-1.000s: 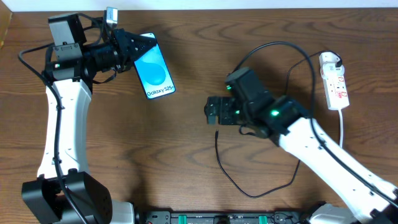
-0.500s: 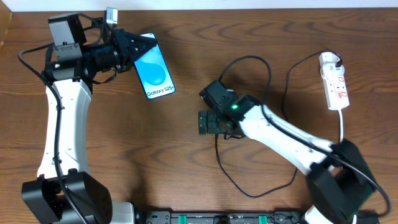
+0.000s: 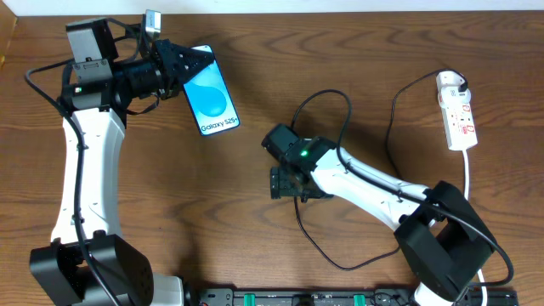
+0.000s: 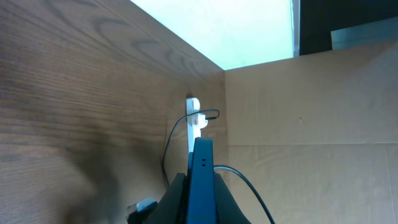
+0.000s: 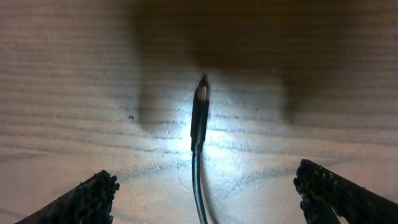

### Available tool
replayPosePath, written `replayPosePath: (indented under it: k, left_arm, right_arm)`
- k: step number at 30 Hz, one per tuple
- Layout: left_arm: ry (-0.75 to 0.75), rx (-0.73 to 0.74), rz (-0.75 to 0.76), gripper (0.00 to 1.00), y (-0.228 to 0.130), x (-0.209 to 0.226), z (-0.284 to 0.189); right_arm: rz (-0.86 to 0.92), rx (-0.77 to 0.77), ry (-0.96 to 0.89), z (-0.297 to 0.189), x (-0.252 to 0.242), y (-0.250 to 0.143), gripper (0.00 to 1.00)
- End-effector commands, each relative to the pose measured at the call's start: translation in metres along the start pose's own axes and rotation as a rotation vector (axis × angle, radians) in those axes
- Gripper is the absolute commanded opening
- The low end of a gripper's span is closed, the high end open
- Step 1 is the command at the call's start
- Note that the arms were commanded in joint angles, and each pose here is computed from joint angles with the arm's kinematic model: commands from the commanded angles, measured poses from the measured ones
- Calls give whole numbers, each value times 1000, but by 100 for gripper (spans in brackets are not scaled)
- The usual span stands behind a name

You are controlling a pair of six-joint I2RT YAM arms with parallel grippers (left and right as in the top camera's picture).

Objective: Plug charger to phone and switch on socket
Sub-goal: 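Move the right gripper down toward the black charger cable end, then grasp the black cable's connector end with the right gripper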

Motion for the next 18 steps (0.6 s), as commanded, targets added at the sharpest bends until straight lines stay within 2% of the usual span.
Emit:
replayPosePath:
  k: [1, 7, 12, 16, 18]
  left_arm:
    - [-16, 2, 16, 7, -1, -6, -4]
    - [-16, 2, 16, 7, -1, -6, -4]
    - [-16, 2, 16, 7, -1, -6, -4]
    - [-16, 2, 16, 7, -1, -6, -4]
    - [-16, 2, 16, 8, -1, -6, -4]
  right_arm:
    - [27, -12, -44, 7, -1, 0, 91]
    - [28, 6, -76, 20, -4, 0, 91]
    - [35, 16, -87, 26, -4, -1, 86]
    - [36, 8, -89, 26, -5, 0, 55]
    - [35, 7, -90, 26, -5, 0, 46]
Point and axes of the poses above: each gripper's point midway between its finger pads, its own z axis out along the fingers, its own x axis along the line the jaws close on, y = z × x, the point moved 5 cm from there along -z, back along the fingers, and after that the axes turned 5 degrees about -z, right-handed, at the moved point
